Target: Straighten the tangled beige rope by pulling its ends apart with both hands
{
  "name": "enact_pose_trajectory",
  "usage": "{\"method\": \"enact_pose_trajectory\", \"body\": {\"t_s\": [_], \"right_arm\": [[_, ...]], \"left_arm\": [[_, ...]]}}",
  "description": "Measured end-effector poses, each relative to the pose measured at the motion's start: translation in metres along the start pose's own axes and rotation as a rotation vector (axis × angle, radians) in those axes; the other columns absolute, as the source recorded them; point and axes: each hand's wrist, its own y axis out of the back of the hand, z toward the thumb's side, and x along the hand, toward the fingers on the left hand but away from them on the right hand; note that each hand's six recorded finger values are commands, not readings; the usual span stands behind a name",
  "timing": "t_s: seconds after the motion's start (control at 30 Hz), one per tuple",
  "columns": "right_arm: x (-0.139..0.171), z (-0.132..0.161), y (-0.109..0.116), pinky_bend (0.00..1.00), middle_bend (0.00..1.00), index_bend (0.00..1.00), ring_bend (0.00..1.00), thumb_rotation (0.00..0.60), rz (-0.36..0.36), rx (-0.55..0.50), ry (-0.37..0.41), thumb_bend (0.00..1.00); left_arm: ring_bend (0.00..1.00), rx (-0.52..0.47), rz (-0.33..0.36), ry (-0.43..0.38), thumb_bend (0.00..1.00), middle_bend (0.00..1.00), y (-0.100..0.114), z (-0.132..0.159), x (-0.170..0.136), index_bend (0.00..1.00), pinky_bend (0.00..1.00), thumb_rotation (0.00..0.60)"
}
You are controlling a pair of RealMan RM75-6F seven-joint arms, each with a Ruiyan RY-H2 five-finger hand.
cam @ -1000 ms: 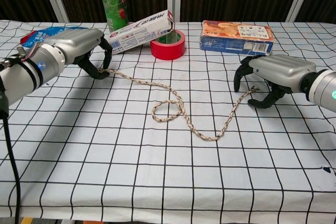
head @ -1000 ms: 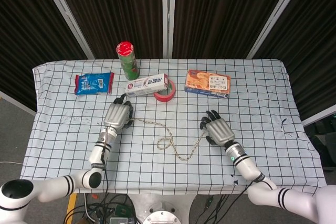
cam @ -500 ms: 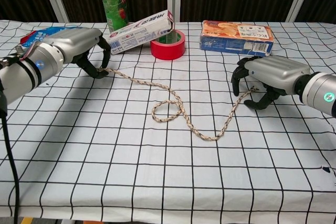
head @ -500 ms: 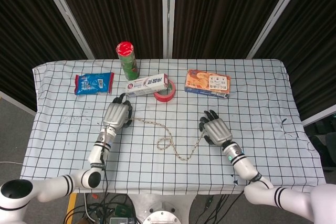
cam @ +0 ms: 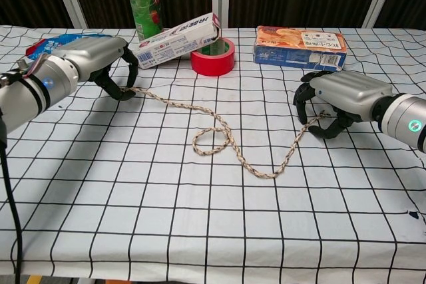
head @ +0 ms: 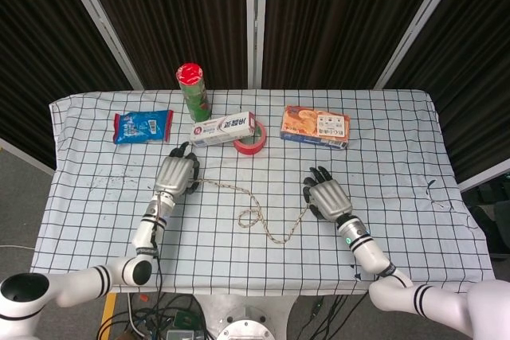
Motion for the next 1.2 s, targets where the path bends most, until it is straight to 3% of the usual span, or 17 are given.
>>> {"method": "enact_pose_trajectory", "body": {"t_s": [0.57, 1.2], "right_arm": [[-0.001, -0.001, 0.002, 0.00, 0.30, 0.63, 0.00, 0.600, -0.013, -0.009, -0.001, 0.35], [0.005, -0.005, 0.013, 0.00, 0.31, 0.64, 0.00, 0.600, -0.053, -0.003, -0.011, 0.35]], "left_arm": [[0.04, -0.004, 0.005, -0.001, 0.28, 0.31, 0.002, -0.001, -0.001, 0.62, 0.17, 0.600], [0.04, -0.003, 0.006, 0.004, 0.28, 0.31, 0.005, -0.005, -0.003, 0.62, 0.17, 0.600]]}}
